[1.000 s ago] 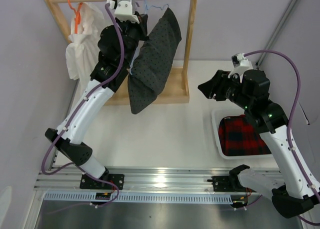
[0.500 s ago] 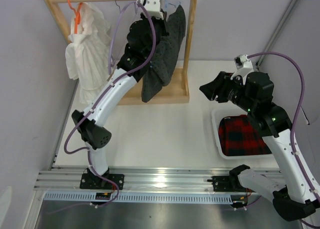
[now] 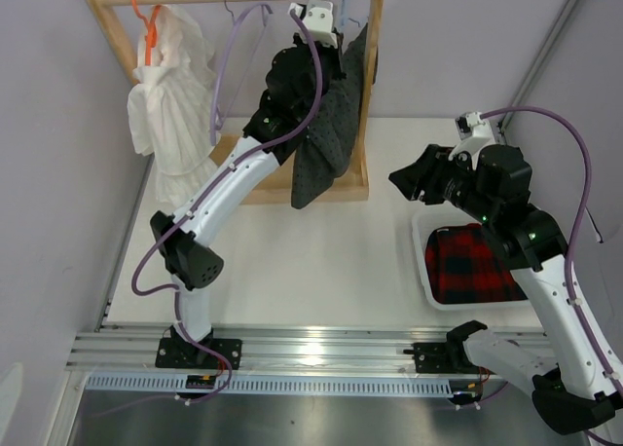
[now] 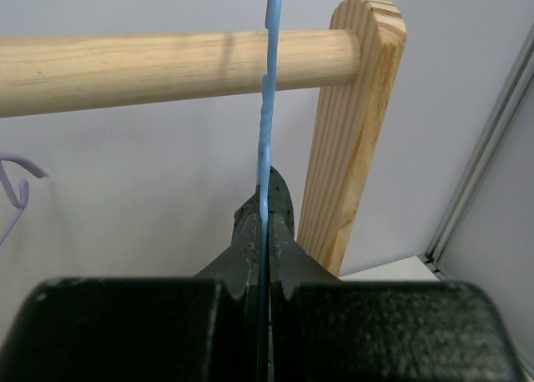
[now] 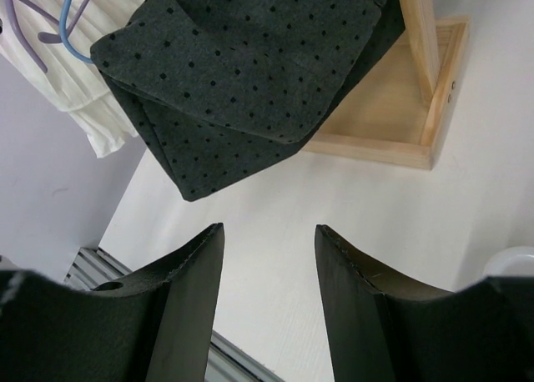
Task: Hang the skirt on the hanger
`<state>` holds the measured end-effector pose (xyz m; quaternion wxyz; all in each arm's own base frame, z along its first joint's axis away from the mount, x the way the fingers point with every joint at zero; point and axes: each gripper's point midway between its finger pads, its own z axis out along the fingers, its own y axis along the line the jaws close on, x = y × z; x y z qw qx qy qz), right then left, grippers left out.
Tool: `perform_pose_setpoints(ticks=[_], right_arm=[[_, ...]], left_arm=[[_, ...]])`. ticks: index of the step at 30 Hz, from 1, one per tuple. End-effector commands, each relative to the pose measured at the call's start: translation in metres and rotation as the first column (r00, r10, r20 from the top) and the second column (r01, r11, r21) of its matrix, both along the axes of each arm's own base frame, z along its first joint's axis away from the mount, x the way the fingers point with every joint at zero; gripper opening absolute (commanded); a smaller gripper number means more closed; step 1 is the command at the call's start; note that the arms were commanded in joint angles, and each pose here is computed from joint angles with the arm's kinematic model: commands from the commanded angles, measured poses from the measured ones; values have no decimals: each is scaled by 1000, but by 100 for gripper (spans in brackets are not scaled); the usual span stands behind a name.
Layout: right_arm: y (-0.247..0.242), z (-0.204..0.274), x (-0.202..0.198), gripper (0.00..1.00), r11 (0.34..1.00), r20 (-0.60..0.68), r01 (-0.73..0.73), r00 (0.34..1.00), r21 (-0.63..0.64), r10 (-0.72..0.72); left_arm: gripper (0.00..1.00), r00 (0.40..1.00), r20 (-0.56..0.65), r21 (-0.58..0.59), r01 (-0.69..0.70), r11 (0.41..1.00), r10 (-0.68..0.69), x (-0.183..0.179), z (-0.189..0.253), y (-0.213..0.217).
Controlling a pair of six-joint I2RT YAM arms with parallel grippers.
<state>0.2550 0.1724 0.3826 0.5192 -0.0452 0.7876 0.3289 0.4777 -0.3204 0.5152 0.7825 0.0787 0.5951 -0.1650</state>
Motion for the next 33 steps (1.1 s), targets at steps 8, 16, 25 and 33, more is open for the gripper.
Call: perform_pose_setpoints(ticks=[8, 16, 25, 33], right_arm=[[0, 0, -2, 53, 1000, 9, 0, 1000, 5, 0], [-1, -3, 0, 53, 1000, 5, 6, 1000, 4, -6], [-4, 1, 3, 56, 1000, 23, 22, 999, 0, -22], [-13, -1, 7, 70, 998, 11, 64, 998, -15, -63]], left_arm=[[2, 998, 61, -68, 4, 998, 0, -3, 18, -5], [34, 997, 74, -70, 22, 997, -17, -18, 18, 2], [73, 995, 99, -71, 32, 997, -24, -63, 41, 36], [99, 990, -21, -14, 138, 990, -138, -131, 18, 66]])
